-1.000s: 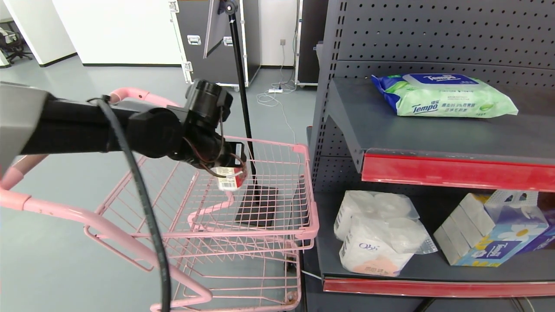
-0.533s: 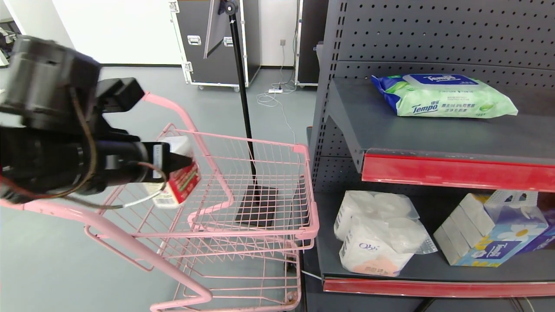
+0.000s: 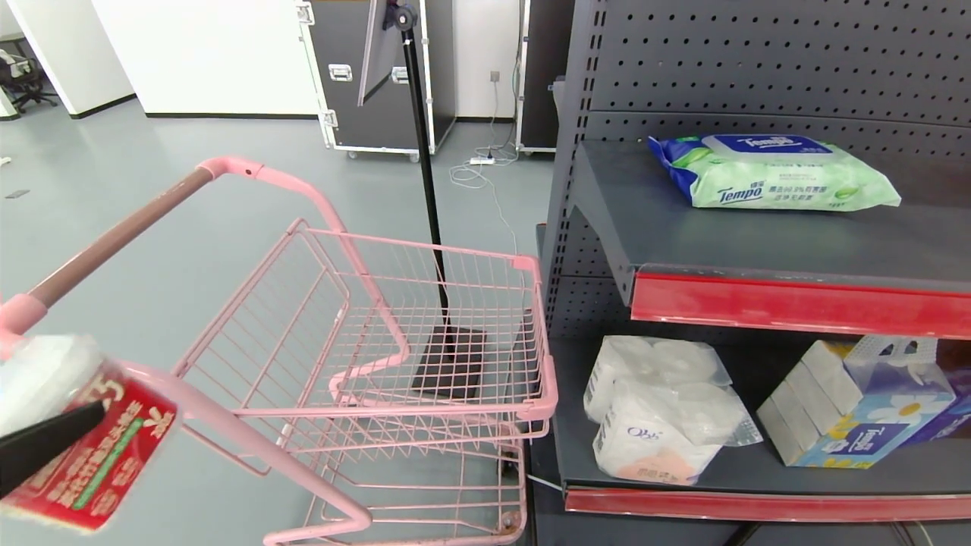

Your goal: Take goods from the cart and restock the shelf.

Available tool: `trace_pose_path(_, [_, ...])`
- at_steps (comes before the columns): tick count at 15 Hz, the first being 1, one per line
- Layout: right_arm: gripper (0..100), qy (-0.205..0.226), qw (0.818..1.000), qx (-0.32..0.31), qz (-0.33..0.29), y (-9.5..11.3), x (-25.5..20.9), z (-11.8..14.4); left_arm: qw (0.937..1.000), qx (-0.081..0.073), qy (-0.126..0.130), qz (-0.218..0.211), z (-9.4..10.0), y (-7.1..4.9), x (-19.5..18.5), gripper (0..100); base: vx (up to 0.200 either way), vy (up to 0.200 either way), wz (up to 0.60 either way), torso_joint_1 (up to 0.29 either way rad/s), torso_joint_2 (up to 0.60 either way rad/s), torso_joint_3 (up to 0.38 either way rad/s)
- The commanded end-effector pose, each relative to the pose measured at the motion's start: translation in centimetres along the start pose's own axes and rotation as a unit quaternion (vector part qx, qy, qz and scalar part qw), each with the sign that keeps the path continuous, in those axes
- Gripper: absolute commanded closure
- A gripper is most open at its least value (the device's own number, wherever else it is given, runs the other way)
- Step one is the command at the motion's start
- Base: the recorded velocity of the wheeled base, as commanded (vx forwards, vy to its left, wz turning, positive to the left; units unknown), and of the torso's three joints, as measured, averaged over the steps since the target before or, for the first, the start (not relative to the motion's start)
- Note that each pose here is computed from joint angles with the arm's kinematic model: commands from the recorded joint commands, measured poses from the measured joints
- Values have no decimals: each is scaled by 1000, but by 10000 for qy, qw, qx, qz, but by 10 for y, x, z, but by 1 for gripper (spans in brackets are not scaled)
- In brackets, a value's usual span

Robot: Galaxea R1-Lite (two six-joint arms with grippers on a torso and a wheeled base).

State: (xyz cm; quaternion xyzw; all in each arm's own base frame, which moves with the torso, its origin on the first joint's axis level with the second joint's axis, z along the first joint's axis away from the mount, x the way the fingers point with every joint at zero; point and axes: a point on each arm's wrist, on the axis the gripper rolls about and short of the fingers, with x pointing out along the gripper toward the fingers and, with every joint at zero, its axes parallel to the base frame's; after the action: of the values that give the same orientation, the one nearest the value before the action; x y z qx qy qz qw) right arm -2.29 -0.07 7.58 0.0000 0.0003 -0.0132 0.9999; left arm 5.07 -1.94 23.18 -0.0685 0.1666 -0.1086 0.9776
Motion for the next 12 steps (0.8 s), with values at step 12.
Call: trace_pose_path(12, [0, 4, 10000, 8, 2, 0, 0, 0, 9966, 84, -780, -233, -46, 19, -42, 100, 0, 0, 0, 172, -516, -348])
